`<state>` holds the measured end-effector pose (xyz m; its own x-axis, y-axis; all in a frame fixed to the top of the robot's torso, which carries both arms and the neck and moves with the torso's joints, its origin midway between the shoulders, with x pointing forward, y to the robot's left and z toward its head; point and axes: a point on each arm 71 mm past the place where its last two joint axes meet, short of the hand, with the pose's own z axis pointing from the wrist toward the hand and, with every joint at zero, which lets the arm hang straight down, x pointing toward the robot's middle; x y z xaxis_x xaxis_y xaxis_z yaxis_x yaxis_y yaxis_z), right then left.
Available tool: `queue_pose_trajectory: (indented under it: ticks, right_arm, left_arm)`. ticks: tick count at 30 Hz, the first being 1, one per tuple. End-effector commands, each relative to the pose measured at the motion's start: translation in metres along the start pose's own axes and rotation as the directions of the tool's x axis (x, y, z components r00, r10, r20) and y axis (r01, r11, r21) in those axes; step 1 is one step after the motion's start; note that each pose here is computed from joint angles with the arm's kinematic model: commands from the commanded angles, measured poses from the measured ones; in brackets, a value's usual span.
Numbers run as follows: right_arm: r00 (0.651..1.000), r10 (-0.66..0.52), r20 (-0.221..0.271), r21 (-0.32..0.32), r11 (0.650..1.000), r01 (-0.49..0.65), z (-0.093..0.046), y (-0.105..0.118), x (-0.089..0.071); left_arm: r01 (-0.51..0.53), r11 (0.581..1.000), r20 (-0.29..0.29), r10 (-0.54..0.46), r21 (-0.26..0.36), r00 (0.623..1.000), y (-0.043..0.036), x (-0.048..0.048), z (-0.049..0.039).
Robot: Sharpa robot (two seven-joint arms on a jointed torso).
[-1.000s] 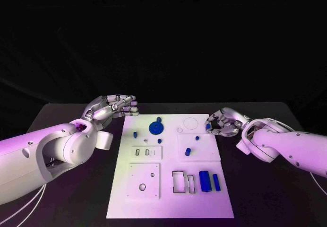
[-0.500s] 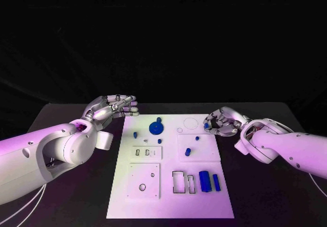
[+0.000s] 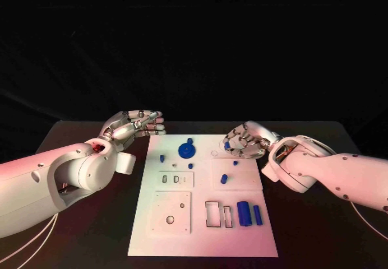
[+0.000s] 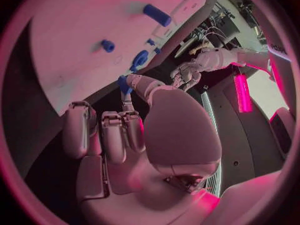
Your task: Assemble the parts on the task board
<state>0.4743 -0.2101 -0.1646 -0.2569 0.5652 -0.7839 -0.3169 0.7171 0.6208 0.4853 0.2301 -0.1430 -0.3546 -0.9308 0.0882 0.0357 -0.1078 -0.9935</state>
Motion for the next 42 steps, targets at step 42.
queue_pose_trajectory:
  ticks: [42]
  right_arm:
    - [0.972,-0.155,-0.176,-0.091,0.986,0.140,0.020,0.080,0.141]
  left_arm:
    - [-0.010,1.000,-0.001,0.010,-0.001,1.000,0.0048,-0.0057,0.0112]
